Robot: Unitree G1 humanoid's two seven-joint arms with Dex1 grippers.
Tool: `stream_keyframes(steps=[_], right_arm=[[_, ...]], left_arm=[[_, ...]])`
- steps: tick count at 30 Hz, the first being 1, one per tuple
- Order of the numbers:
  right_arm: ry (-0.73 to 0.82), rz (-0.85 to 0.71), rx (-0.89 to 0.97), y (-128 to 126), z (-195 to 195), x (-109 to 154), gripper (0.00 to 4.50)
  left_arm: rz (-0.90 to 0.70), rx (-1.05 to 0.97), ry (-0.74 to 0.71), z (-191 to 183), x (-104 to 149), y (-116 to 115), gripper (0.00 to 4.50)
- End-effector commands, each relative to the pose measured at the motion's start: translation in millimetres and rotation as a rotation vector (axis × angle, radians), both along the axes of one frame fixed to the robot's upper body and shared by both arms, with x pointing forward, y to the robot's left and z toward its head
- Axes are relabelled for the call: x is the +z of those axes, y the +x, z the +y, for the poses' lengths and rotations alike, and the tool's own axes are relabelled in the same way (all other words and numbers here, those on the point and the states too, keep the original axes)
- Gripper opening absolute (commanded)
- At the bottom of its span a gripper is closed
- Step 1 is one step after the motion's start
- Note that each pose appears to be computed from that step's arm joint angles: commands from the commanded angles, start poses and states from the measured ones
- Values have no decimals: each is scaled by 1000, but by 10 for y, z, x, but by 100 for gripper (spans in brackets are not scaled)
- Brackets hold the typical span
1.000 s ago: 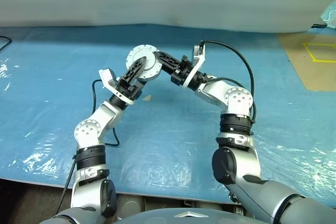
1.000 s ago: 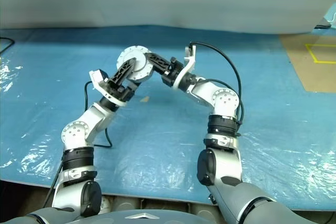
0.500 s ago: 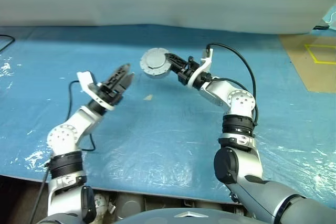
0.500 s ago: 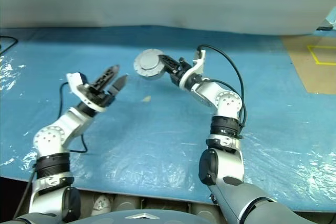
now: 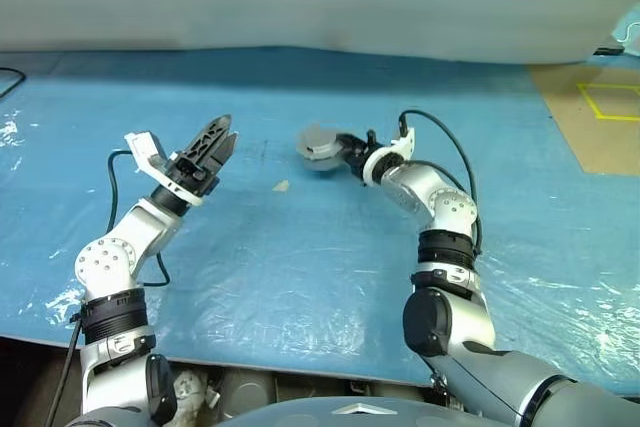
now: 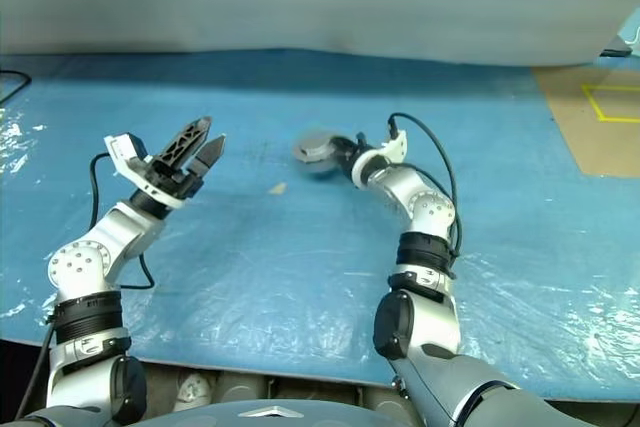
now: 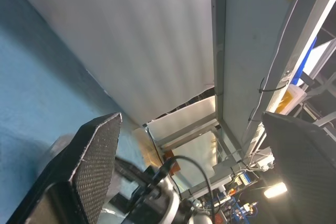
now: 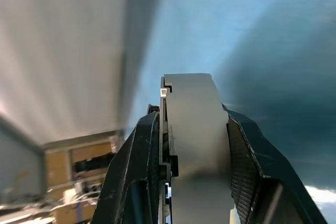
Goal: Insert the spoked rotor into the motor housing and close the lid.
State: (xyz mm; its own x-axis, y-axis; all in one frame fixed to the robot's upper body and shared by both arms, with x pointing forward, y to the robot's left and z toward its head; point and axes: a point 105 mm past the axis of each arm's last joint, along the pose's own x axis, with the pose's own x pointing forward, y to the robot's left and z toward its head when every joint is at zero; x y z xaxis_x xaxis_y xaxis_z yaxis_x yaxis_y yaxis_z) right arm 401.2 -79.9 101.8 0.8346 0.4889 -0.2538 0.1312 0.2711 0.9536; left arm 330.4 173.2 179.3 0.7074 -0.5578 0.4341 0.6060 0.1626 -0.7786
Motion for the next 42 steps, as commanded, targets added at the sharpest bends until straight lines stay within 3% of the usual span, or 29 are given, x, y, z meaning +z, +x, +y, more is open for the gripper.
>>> stream_keyframes(steps=[1,7,12,16,17,22,24,25,30,34,39,42], right_arm=[[-40,-53,35,-27,-15,51,133],[-154,-38,100,-177,-91,-229,133],[-264,-128,173,-297,-74,-218,133],[-347,-194,211,-376,-129,-234,133],[-360,-195,216,-395,-150,-255,205],[-327,-264,246,-444,-180,-161,364],[-320,-265,252,-450,-184,-154,436],[-319,-275,266,-463,-167,-142,448],[-336,-395,284,-503,-146,57,448],[-414,-578,280,-552,-232,324,448],[-612,-721,256,-526,-333,500,448],[-936,-867,415,-597,-123,406,448]], left_arm=[[-55,7,20,8,151,7,447],[-66,-23,47,-85,170,-4,447],[-79,-72,106,-176,148,-87,447],[-86,-164,370,-386,-154,-238,447],[-103,-183,444,-429,-233,-279,450],[-239,-252,797,-466,-596,-389,450],[-291,-267,864,-441,-650,-383,450],[-314,-267,878,-431,-646,-373,450],[-460,-264,1013,-362,-677,-342,450],[-464,-224,997,-314,-633,-264,450],[-459,-209,962,-323,-590,-245,450],[-466,-202,963,-330,-585,-236,450]])
